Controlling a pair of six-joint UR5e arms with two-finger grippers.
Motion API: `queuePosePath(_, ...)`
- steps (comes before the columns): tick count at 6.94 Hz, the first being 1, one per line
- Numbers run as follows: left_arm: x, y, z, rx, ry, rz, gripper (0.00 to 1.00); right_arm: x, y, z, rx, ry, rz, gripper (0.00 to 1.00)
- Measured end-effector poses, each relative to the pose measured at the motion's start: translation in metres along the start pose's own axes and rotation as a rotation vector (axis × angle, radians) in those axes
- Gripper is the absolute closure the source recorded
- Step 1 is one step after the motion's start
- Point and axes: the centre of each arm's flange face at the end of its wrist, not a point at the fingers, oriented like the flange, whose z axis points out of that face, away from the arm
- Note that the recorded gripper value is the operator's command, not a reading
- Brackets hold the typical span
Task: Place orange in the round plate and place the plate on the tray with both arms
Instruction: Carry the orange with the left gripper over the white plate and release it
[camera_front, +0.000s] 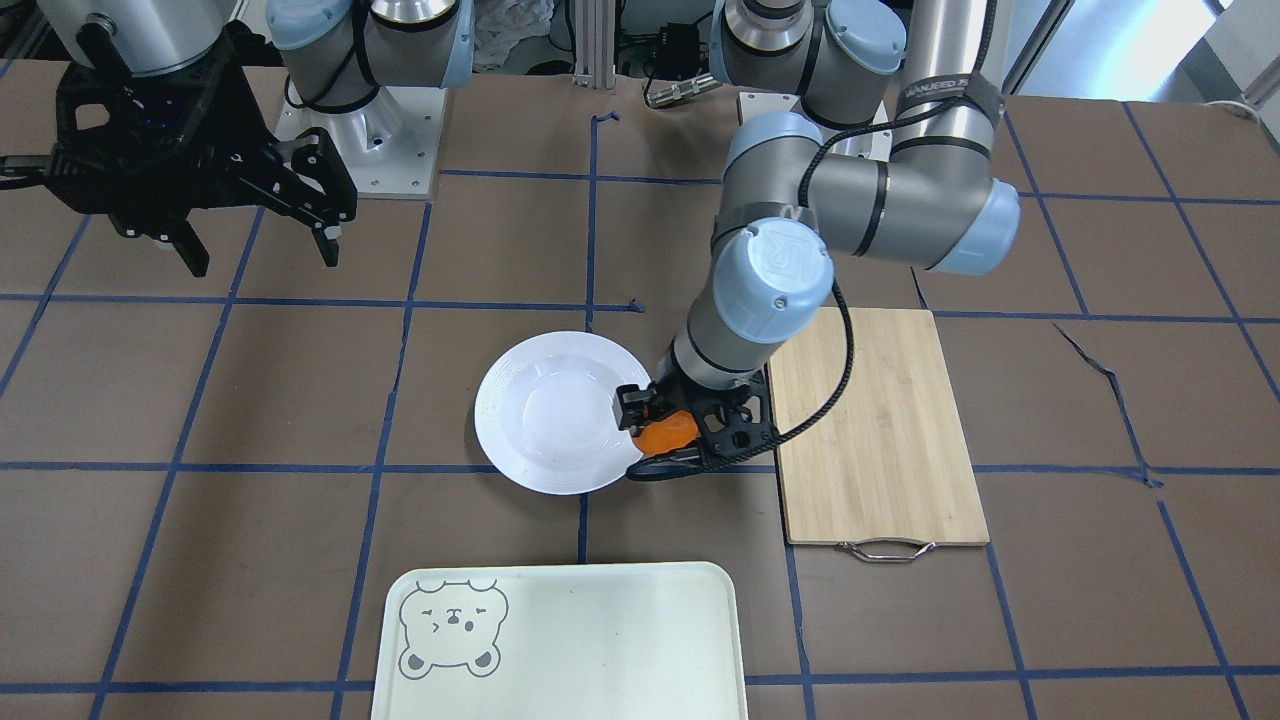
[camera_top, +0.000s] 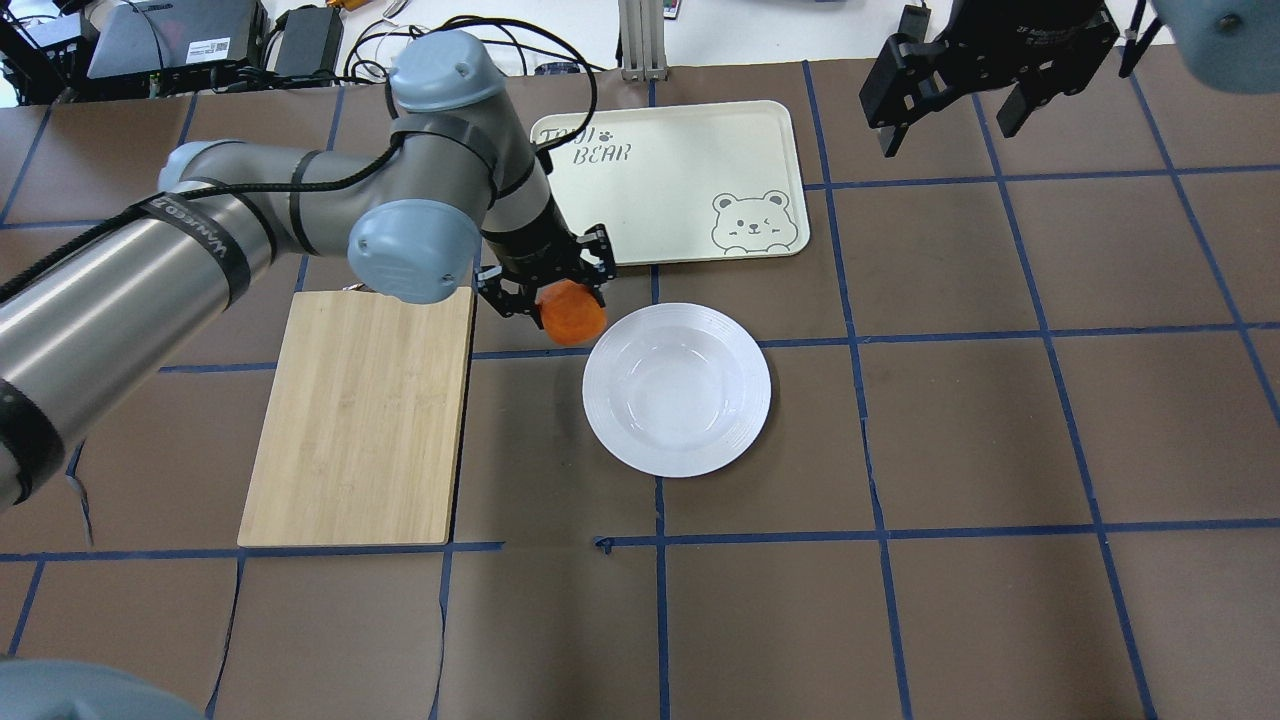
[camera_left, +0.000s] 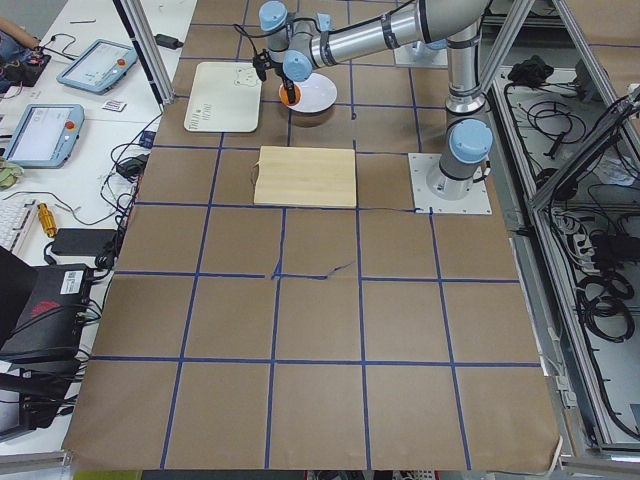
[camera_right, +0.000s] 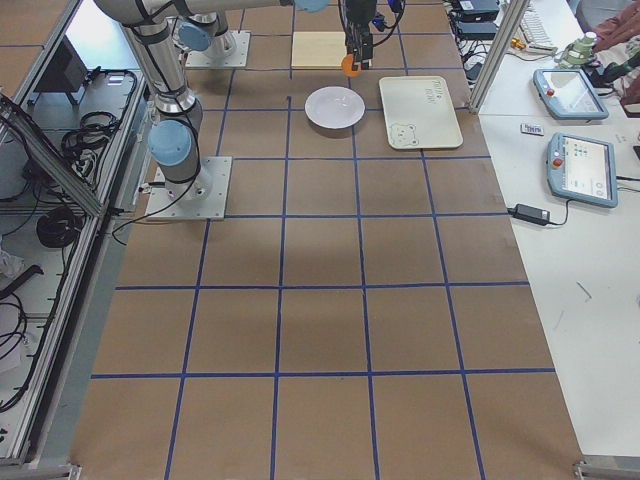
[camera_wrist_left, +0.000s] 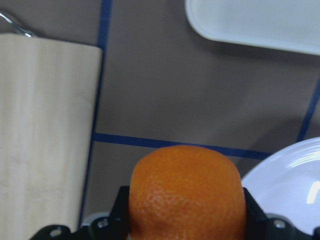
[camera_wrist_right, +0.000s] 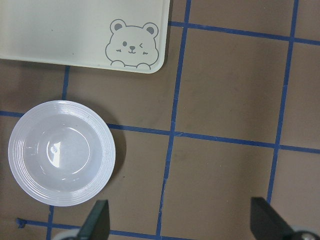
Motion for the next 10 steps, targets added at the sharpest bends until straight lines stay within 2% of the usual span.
queuePosePath(1,0.020,0.019,0.011,-0.017,0.002,-0.021,0.91,0.000,0.000,0.000,0.000,0.000,0.000,0.00)
queuePosePath(2,0.036,0.032,0.025,-0.046,0.016,-0.027,0.80,0.000,0.000,0.000,0.000,0.000,-0.001,0.00)
queuePosePath(3,0.048,0.039,0.042,-0.077,0.039,-0.031,0.64,-0.001,0.000,0.000,0.000,0.000,-0.001,0.00)
queuePosePath(4,0.053,0.039,0.060,-0.101,0.043,-0.033,0.57,-0.001,0.000,0.000,0.000,0.000,-0.001,0.00)
queuePosePath(5,0.053,0.038,0.076,-0.116,0.035,-0.023,0.01,-0.001,0.000,0.000,0.000,0.000,-0.001,0.00)
queuePosePath(6,0.054,0.035,0.082,-0.113,0.035,-0.011,0.00,-0.001,0.000,0.000,0.000,0.000,-0.002,0.00)
queuePosePath(8,0.054,0.033,0.068,-0.079,0.054,-0.001,0.00,-0.001,0.000,0.000,0.000,0.000,-0.002,0.00)
queuePosePath(10,0.032,0.010,0.009,0.001,0.075,0.032,0.00,-0.001,0.000,0.000,-0.001,0.000,-0.002,0.00)
